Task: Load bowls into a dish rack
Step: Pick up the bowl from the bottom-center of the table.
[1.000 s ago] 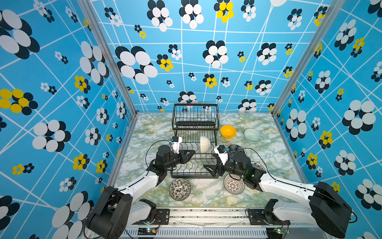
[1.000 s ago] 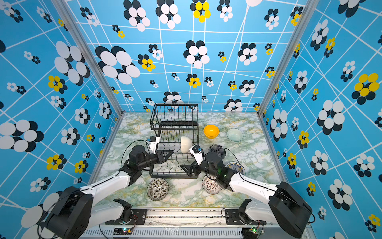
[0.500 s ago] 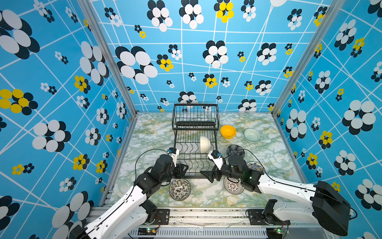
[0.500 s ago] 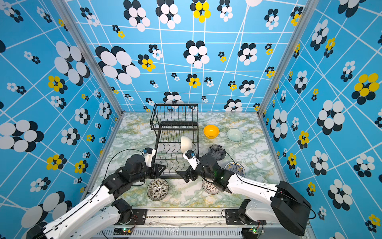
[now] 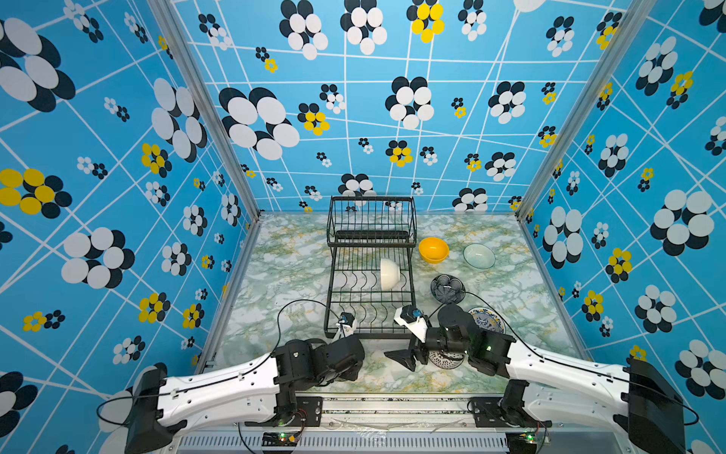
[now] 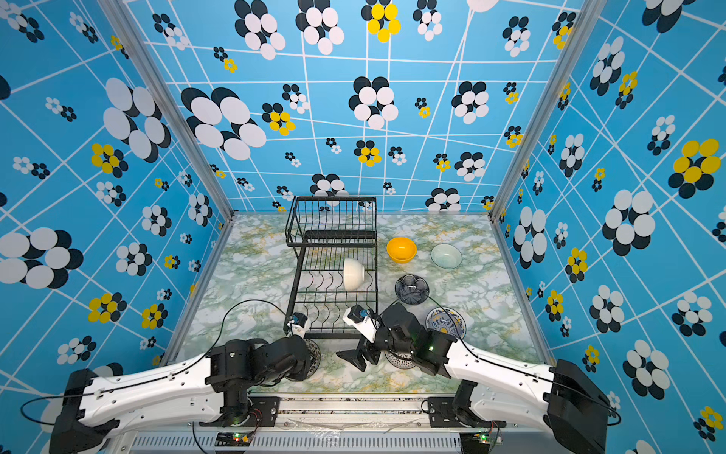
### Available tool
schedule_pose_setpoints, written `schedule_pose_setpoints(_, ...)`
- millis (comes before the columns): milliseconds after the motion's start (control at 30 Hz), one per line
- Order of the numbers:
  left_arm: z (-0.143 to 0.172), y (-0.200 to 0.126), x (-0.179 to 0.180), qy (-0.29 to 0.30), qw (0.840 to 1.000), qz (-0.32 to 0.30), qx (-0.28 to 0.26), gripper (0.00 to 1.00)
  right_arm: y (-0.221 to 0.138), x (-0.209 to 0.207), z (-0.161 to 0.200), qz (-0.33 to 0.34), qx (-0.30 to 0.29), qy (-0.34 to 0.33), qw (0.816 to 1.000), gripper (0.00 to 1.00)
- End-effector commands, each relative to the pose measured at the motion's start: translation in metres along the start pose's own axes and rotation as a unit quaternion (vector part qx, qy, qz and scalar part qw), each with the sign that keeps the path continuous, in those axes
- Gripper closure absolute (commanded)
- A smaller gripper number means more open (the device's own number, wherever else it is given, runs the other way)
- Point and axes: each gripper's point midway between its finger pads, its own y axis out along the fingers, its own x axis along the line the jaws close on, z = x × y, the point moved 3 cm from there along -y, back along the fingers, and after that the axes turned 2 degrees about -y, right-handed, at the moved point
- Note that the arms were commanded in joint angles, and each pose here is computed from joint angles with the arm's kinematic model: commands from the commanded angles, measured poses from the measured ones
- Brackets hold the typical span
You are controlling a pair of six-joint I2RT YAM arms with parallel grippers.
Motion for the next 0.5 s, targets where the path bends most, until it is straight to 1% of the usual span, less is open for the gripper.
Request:
schedule_pose_setpoints(0,-0.010,0.000,-0.005,-0.019,0.999,-0.038,-0.024,0.67,-0.004,0.008,0.012,-0.021,0.007,-0.021,1.000,0.00)
schedule_pose_setpoints(167,-0.005,0.015,-0.016,-0.016,0.999,-0.042,-0.010,0.67,-0.004,0.009,0.016,-0.022,0.007,-0.028,0.999,0.00)
schedule_pose_setpoints(300,0.001,0.021,-0.015,-0.021,0.998,-0.060,0.000,0.67,-0.003,0.011,0.016,-0.030,0.012,-0.029,0.999,0.00)
schedule_pose_setpoints(467,0.004,0.027,-0.017,-0.030,0.997,-0.066,0.006,0.68,-0.005,0.011,0.015,-0.031,0.009,-0.030,0.999,0.00)
